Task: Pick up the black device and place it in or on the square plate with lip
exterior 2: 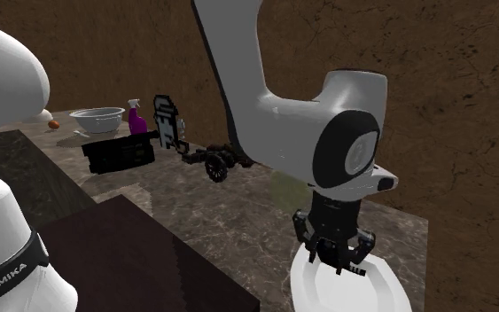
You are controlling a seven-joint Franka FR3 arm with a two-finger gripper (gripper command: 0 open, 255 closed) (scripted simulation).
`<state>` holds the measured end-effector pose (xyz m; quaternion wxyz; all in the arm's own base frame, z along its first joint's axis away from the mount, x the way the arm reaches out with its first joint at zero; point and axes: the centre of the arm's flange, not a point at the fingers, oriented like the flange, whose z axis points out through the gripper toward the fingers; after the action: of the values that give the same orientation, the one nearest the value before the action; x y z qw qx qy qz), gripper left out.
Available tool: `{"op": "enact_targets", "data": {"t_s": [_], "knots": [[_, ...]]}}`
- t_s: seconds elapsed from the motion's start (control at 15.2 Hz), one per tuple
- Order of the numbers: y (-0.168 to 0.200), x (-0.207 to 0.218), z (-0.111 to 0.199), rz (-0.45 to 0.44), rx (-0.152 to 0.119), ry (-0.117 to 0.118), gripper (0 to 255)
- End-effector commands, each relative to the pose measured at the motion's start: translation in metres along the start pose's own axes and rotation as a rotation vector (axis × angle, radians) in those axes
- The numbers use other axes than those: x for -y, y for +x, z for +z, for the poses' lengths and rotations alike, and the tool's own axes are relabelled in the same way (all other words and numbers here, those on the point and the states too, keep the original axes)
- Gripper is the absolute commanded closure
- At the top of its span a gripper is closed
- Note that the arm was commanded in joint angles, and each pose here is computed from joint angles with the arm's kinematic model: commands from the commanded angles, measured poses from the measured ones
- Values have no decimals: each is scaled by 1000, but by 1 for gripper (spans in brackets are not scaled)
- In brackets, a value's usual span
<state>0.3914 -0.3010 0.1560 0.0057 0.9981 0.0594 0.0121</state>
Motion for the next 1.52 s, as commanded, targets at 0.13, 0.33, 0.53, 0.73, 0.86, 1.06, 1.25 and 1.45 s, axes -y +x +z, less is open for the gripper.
{"op": "enact_targets", "data": {"t_s": [0.13,0.33,0.53,0.73,0.86,1.06,1.25,1.45], "knots": [[1,1,22,-2,-2,2,255],[1,1,38,-2,-2,2,255],[1,2,55,-2,-2,2,255],[-6,-6,49,13,4,-9,0],[32,2,33,-69,129,-62,0],[91,22,19,-191,316,-141,0],[94,23,28,-203,336,-149,0],[89,20,42,-203,336,-149,0]]}}
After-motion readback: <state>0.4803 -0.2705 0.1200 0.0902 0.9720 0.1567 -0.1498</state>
